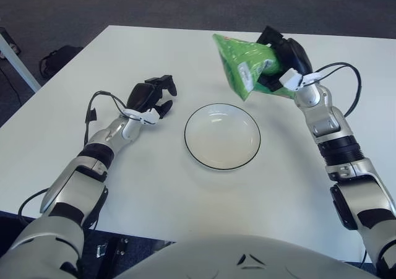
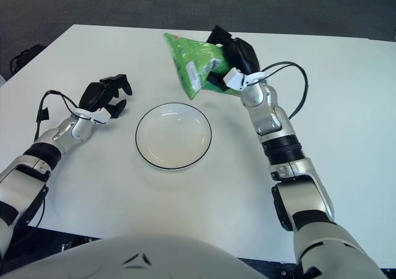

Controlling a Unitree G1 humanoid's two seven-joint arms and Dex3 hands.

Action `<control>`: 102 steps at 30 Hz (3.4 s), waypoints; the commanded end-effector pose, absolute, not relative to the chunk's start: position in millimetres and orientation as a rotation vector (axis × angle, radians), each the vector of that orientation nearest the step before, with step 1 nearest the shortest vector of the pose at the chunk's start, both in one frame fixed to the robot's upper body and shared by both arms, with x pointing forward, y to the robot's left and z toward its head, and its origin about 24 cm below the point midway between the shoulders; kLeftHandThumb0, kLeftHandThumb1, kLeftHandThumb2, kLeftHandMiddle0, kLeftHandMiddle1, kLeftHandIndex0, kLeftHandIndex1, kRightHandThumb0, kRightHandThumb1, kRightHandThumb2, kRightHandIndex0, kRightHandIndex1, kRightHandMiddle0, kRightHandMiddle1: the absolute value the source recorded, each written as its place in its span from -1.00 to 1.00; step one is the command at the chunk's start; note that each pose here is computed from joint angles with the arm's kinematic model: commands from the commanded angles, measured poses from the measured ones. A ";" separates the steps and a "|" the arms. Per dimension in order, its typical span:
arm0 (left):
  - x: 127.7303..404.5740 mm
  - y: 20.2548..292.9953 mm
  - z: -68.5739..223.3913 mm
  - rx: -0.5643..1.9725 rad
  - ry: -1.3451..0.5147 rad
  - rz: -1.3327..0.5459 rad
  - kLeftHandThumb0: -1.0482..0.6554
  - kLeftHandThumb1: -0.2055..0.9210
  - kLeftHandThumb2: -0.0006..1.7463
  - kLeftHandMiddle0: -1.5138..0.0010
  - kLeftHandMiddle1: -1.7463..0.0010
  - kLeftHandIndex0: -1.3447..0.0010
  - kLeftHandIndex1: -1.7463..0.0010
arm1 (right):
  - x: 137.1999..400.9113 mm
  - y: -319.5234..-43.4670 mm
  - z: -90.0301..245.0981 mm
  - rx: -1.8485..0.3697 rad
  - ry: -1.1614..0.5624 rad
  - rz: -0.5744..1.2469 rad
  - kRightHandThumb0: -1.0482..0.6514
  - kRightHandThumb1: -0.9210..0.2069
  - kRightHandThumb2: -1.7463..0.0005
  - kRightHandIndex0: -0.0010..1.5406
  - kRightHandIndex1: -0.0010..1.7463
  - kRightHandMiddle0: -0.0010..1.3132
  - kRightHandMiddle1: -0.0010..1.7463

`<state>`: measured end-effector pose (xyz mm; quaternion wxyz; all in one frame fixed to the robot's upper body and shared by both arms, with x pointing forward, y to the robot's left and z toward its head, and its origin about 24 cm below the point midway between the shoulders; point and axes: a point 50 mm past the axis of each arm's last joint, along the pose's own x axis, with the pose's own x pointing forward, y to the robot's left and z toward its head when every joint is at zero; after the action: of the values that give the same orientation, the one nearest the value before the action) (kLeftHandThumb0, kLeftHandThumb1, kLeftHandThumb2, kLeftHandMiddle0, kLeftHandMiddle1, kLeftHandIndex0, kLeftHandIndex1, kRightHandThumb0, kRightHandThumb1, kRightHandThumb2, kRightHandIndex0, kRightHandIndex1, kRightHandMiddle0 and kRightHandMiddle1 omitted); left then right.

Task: Put the snack into the plate.

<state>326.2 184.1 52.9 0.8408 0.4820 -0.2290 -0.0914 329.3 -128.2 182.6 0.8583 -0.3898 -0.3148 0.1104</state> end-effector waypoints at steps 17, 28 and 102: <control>306.8 182.7 11.5 0.990 -0.295 -0.245 0.21 -0.18 0.58 0.09 -1.00 0.36 -0.92 | 295.8 -93.0 188.5 -0.849 -0.806 0.550 0.23 0.73 -0.98 0.15 0.96 0.02 1.00; 307.8 180.0 11.7 0.992 -0.290 -0.250 0.21 -0.17 0.58 0.09 -1.00 0.36 -0.93 | 283.4 -79.2 183.2 -0.893 -0.817 0.809 0.23 0.72 -0.97 0.14 0.96 0.02 1.00; 306.1 179.1 12.6 1.044 -0.265 -0.321 0.22 -0.19 0.60 0.27 -1.00 0.20 -0.99 | 327.4 -158.0 250.4 -1.046 -0.487 1.190 -0.87 -0.99 0.49 -1.00 -1.00 -1.00 -1.00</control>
<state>326.5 174.5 54.0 0.8515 0.4709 -0.2041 -0.1079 323.5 -139.8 220.6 0.6605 -0.4779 -0.2010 0.5430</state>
